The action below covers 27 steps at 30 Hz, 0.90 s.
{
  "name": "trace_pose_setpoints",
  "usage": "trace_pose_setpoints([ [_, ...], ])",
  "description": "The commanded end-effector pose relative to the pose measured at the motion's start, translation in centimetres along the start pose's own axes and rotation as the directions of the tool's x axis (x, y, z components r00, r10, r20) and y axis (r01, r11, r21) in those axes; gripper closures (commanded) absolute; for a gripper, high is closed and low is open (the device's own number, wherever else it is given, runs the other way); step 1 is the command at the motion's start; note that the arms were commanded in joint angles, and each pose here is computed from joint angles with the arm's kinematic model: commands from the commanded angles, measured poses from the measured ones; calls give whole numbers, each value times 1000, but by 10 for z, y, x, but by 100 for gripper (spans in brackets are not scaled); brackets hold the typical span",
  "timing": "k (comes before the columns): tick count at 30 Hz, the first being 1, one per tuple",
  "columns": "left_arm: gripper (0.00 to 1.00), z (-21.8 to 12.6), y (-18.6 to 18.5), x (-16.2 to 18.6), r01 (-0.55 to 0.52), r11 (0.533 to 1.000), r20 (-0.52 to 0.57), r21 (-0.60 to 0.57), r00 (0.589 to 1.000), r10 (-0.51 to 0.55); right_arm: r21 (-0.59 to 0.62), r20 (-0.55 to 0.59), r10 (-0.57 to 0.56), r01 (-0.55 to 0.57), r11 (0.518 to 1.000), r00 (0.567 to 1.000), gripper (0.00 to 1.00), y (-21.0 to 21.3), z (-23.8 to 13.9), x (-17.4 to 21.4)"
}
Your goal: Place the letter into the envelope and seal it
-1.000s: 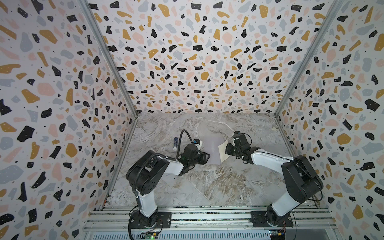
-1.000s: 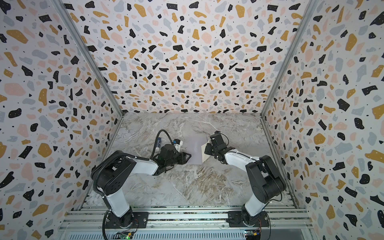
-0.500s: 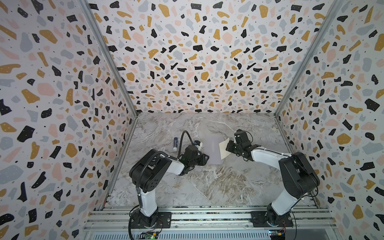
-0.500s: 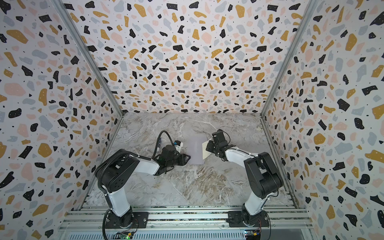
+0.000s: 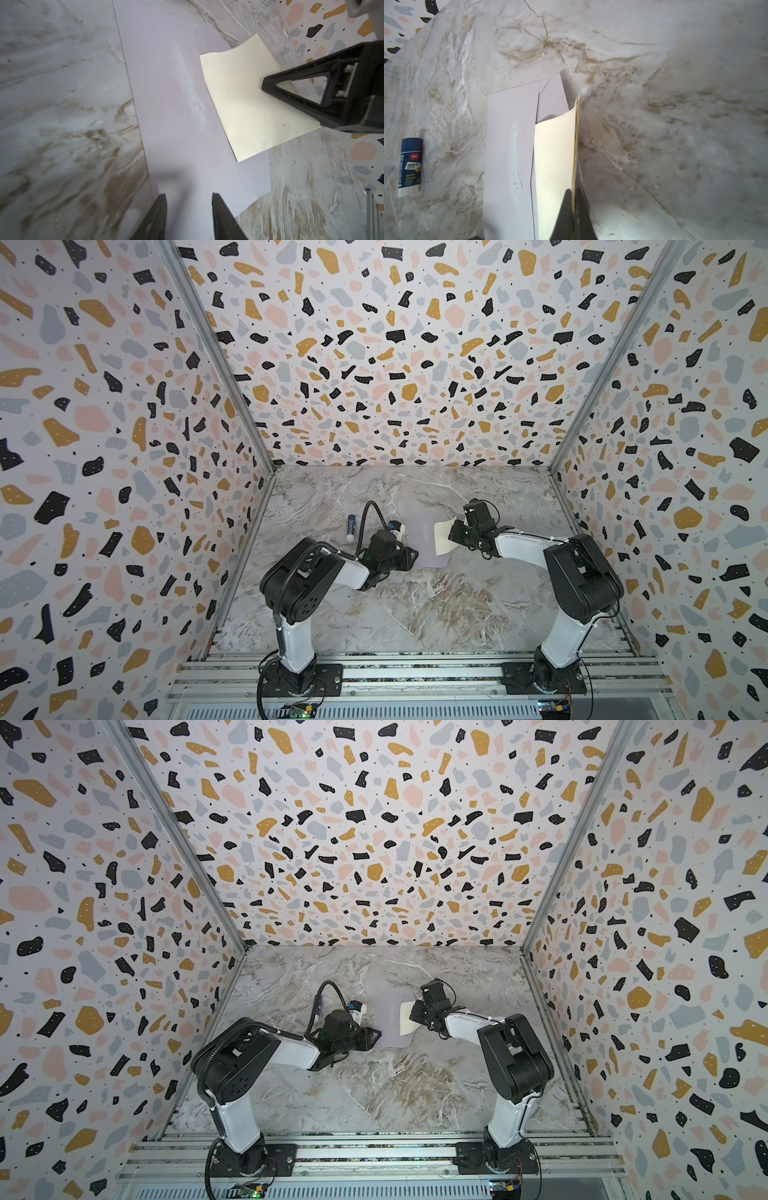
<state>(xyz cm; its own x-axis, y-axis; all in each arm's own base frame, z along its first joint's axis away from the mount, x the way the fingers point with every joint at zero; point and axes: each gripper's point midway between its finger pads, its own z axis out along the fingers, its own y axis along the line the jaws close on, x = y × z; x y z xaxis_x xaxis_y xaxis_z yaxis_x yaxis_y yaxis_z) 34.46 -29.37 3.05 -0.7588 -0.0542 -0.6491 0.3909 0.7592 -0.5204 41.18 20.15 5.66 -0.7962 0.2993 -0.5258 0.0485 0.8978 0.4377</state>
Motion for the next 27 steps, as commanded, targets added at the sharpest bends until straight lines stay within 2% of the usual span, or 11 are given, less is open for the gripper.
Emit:
trace_pose_setpoints([
  [1,62,7,4,7,-20,1000,-29,-14,999,19,-45,26,7,-6,999,1000,100,8,-2,-8],
  [17,63,11,8,13,-19,1000,-45,-21,999,19,-123,56,-24,30,992,998,100,15,3,-4],
  [27,63,12,11,15,-25,999,-52,-32,998,24,-85,113,-188,198,977,976,100,21,-10,-25],
])
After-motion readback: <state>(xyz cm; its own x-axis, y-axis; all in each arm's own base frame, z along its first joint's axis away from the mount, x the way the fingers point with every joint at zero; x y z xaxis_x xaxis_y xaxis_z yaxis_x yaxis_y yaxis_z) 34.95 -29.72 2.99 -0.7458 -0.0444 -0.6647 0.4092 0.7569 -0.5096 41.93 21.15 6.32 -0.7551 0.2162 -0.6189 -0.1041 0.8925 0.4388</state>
